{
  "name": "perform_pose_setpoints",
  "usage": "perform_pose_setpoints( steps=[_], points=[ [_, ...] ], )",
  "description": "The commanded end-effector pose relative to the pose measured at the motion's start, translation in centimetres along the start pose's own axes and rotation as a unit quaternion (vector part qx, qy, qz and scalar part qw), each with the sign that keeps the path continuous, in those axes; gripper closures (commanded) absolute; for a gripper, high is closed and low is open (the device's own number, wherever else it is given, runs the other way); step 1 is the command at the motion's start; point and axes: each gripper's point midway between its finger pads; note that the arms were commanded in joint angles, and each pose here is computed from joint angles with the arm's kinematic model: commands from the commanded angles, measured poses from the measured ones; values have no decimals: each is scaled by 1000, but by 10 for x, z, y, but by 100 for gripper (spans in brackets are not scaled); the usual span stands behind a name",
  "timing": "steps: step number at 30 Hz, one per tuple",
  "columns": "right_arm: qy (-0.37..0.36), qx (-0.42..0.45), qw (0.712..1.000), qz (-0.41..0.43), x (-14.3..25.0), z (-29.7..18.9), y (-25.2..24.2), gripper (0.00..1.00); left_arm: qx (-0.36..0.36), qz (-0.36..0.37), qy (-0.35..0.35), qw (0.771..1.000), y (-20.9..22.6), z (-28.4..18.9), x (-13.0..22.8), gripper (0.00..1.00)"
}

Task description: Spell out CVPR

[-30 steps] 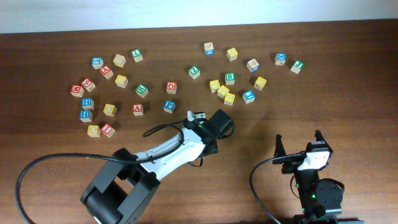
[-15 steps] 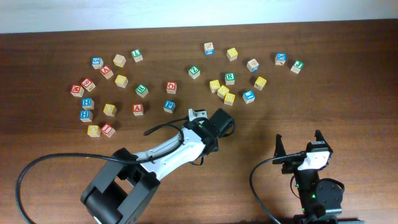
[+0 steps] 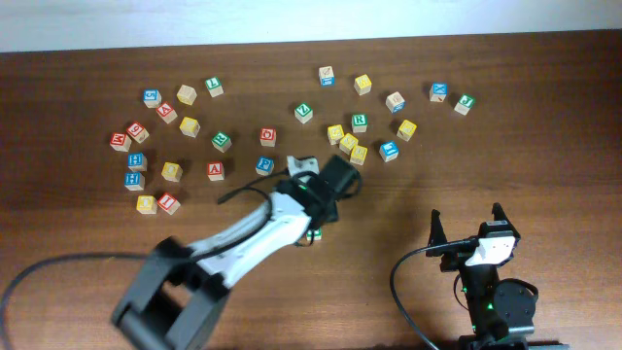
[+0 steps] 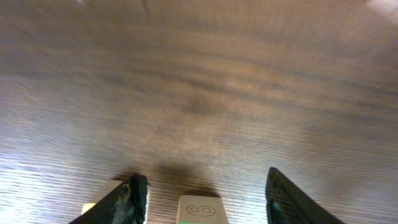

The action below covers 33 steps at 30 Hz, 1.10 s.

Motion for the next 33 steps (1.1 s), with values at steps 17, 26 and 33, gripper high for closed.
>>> perform_pose_setpoints(
  steps=[17, 26, 33],
  points=[
    [2, 4, 1000, 6, 2, 0, -2, 2, -98, -238, -36, 966, 252, -141, -23, 1],
    [2, 4, 1000, 6, 2, 0, -2, 2, -97, -238, -36, 966, 252, -141, -23, 1],
    [37, -221, 974, 32, 9, -17, 75, 2, -97, -238, -36, 966, 252, -141, -23, 1]
  ],
)
Point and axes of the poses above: each gripper's point midway between its finger pads, its own z axis out along the fingers, its own y axis along the line the jaws close on, x = y × z, and after that the axes turned 11 degrees about z, right-handed
